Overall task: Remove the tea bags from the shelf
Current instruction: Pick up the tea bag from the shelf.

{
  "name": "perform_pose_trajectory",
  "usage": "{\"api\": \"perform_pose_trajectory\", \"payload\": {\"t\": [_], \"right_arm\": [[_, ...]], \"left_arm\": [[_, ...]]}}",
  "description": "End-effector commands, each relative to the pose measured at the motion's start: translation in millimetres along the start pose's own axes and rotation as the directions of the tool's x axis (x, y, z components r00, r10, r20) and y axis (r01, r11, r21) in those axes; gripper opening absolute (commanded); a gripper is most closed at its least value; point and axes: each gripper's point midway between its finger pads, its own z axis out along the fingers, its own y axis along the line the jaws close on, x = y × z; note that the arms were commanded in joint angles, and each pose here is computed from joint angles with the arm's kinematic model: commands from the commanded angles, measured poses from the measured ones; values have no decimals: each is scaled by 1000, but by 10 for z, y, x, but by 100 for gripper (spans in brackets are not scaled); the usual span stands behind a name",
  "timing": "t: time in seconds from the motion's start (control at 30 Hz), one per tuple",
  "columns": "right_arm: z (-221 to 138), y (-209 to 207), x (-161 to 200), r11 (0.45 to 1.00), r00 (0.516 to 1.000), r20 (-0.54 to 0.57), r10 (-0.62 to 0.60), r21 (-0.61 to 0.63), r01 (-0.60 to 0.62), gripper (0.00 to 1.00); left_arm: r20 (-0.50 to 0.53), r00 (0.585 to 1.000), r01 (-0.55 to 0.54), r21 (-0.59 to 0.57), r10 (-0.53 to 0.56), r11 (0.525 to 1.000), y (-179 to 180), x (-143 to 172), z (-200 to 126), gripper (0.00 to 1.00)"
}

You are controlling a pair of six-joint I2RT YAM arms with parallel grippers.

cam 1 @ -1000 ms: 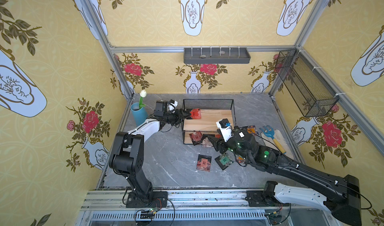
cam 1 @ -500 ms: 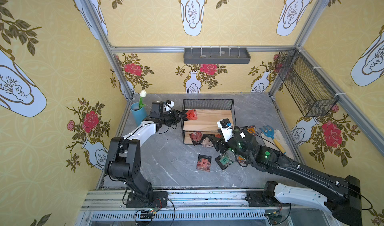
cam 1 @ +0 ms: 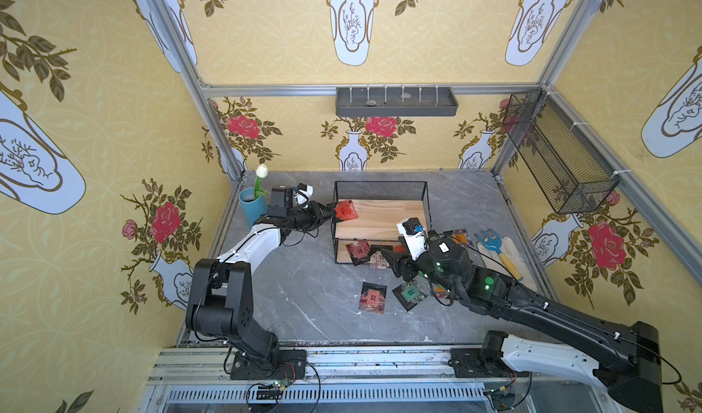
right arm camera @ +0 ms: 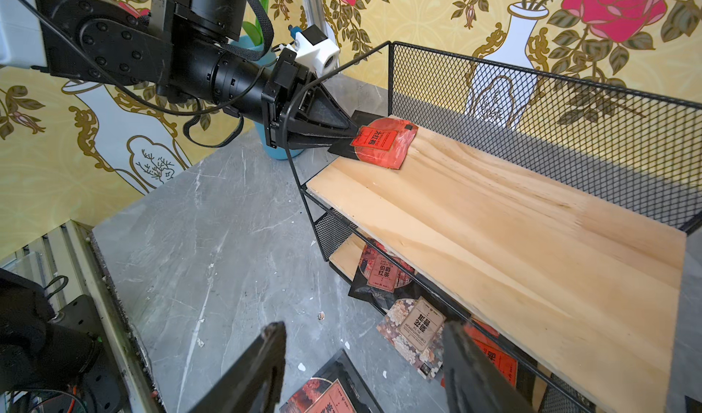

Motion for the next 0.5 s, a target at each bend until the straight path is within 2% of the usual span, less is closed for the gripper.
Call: {"api": "perform_pose_trajectory", "payload": {"t": [0.0, 0.27, 0.33, 0.47], "right_arm": [[-8, 22, -113, 1000, 999, 46, 16, -9, -15, 68], [-24, 19, -126, 1000, 999, 51, 14, -8, -13, 69], [-32, 27, -130, 1000, 998, 53, 14, -11, -13, 69], [-43, 25, -130, 1000, 998, 54, 12, -12, -12, 69]], "left_arm": [[-2, 1000, -17, 17, 17, 1000, -26, 13, -40, 2], [0, 1000, -26, 32, 26, 999, -74, 13, -64, 0], [2, 1000, -16, 21, 16, 1000, -43, 7, -53, 18], [-7, 1000, -5, 17, 5, 1000, -2, 21, -22, 31]]}}
